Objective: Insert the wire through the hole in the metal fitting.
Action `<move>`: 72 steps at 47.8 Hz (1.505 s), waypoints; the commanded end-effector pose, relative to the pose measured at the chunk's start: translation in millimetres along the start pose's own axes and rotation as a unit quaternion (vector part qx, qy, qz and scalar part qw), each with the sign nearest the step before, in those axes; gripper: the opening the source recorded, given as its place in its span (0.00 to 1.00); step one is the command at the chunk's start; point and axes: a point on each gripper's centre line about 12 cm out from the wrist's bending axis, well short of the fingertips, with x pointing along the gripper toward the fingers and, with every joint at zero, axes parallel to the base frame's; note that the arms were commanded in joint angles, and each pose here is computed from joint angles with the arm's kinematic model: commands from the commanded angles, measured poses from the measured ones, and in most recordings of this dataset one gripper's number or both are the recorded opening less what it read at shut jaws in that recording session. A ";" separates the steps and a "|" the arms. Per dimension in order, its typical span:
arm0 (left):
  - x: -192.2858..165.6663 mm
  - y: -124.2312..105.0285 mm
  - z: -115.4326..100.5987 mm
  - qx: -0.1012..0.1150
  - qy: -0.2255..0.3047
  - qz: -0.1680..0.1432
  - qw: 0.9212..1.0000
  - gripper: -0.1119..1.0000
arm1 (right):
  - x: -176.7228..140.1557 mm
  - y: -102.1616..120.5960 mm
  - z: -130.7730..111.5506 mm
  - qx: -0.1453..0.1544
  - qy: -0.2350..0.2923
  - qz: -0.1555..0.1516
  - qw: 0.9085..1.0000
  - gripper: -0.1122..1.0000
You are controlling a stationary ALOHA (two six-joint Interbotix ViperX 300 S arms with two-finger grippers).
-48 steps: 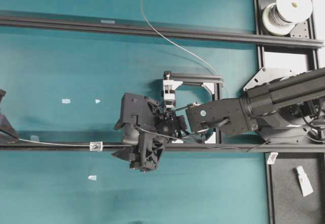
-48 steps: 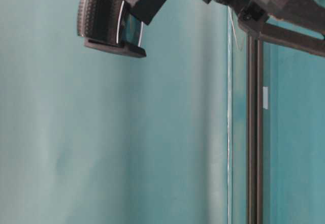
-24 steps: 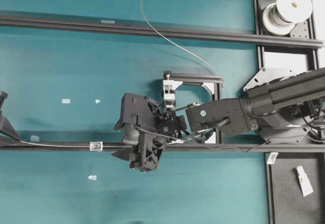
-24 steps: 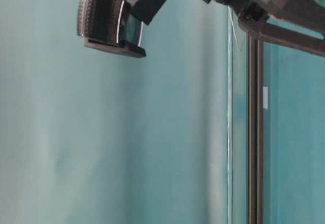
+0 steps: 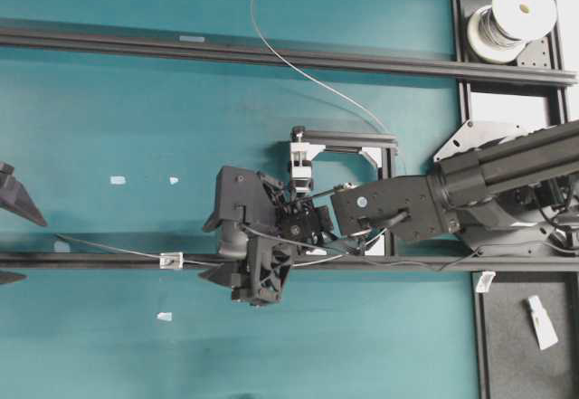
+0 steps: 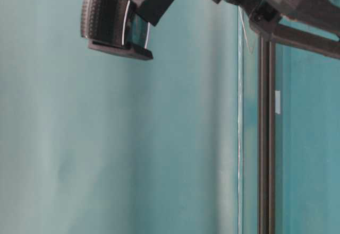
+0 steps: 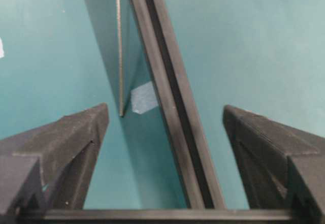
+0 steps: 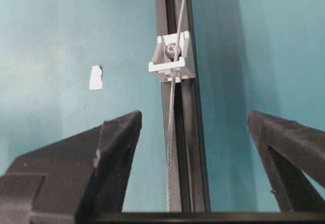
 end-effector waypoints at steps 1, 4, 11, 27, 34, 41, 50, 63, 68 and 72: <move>-2.9 -1.1 10.4 0.004 -0.019 -0.002 1.000 0.50 | -8.1 7.1 9.9 -0.007 -0.017 0.012 1.000 0.95; -3.9 -0.8 12.5 0.004 -0.023 -0.001 1.000 0.50 | -9.8 7.2 11.1 -0.017 -0.019 0.012 1.000 0.95; -6.4 5.0 13.7 -0.004 -0.029 0.007 1.000 0.50 | -16.9 2.8 14.0 -0.044 -0.026 0.009 0.999 0.95; -13.6 30.6 24.2 -0.004 -0.074 0.045 0.996 0.49 | -38.9 -15.2 11.3 -0.061 -0.032 -0.006 0.998 0.95; -14.1 32.5 24.3 -0.002 -0.087 0.048 0.995 0.49 | -46.5 -17.3 7.0 -0.091 -0.033 -0.006 0.995 0.95; -14.7 33.9 23.9 -0.006 -0.103 0.052 0.993 0.49 | -50.2 -20.1 4.0 -0.109 -0.032 -0.008 0.994 0.95; -16.0 35.7 26.6 -0.011 -0.125 0.056 0.991 0.49 | -51.1 -21.5 9.1 -0.111 -0.050 0.000 0.993 0.95; -20.6 38.1 31.3 -0.011 -0.142 0.060 0.988 0.49 | -52.7 -20.4 19.3 -0.106 -0.086 0.023 0.990 0.95; -24.9 37.8 33.2 -0.009 -0.151 0.061 0.987 0.49 | -52.8 -19.6 20.1 -0.107 -0.089 0.026 0.990 0.95; -30.0 37.4 33.3 -0.011 -0.158 0.061 0.985 0.49 | -52.7 -20.0 19.7 -0.107 -0.088 0.024 0.990 0.95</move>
